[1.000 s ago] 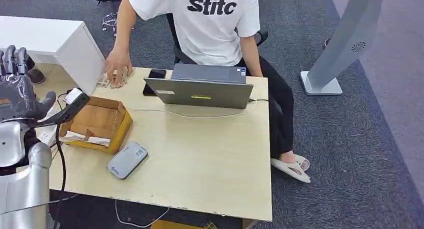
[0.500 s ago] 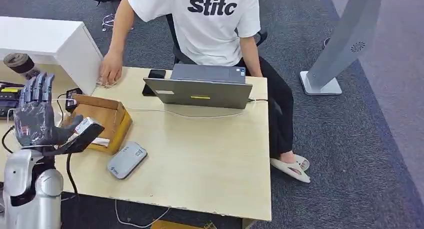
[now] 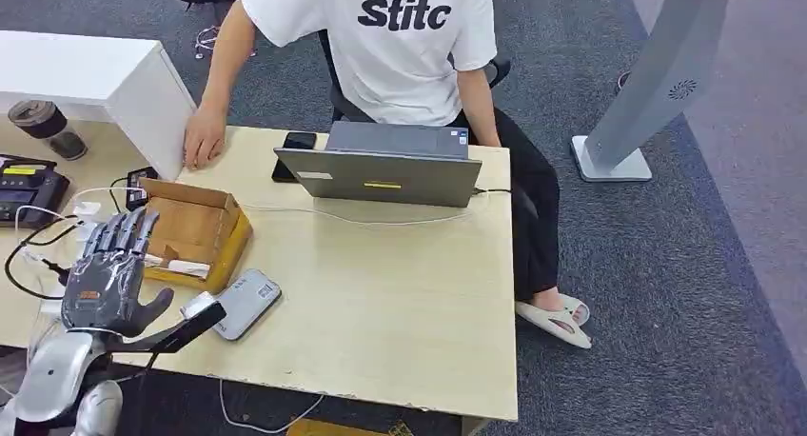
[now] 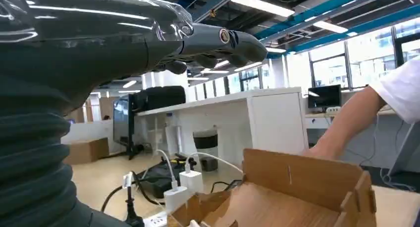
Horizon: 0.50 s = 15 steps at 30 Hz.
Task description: Pass the card to the sensor for recognition and then transmit it.
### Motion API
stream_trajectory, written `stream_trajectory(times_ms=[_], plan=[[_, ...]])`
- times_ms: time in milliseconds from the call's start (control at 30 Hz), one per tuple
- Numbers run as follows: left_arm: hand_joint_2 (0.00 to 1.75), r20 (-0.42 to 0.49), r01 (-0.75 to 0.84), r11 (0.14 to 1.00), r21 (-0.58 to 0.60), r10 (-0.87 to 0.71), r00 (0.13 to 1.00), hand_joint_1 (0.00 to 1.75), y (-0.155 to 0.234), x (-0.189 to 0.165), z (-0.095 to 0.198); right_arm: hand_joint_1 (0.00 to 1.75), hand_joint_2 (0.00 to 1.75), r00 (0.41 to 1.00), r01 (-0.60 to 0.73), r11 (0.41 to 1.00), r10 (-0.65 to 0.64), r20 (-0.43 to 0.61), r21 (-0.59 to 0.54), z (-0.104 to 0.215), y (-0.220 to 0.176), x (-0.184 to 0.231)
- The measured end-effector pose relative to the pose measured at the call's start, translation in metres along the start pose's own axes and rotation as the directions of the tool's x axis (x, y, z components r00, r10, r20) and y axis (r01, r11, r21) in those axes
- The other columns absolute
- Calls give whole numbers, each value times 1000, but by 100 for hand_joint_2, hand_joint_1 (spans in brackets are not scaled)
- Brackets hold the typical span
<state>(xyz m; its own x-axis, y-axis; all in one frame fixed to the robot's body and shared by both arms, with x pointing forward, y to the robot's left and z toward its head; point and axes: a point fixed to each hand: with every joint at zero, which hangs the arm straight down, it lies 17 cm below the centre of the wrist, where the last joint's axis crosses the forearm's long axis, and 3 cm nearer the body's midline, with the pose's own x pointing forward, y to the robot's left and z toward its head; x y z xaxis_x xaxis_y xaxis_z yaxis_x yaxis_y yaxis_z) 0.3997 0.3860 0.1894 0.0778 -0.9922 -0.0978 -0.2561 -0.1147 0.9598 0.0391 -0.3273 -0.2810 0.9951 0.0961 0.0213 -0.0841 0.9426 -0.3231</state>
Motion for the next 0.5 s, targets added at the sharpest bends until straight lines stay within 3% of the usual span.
stream_trajectory(times_ms=[200, 500], plan=[[175, 64, 127, 991, -45, -124, 990, 0, -13, 7, 8, 0, 175, 1000, 2, 1000, -2, -1, 2, 0, 1, 0], [175, 112, 196, 979, -64, -188, 976, 0, -18, 1, 7, 0, 175, 1000, -2, 1000, 2, 5, 5, 0, 1, 1]])
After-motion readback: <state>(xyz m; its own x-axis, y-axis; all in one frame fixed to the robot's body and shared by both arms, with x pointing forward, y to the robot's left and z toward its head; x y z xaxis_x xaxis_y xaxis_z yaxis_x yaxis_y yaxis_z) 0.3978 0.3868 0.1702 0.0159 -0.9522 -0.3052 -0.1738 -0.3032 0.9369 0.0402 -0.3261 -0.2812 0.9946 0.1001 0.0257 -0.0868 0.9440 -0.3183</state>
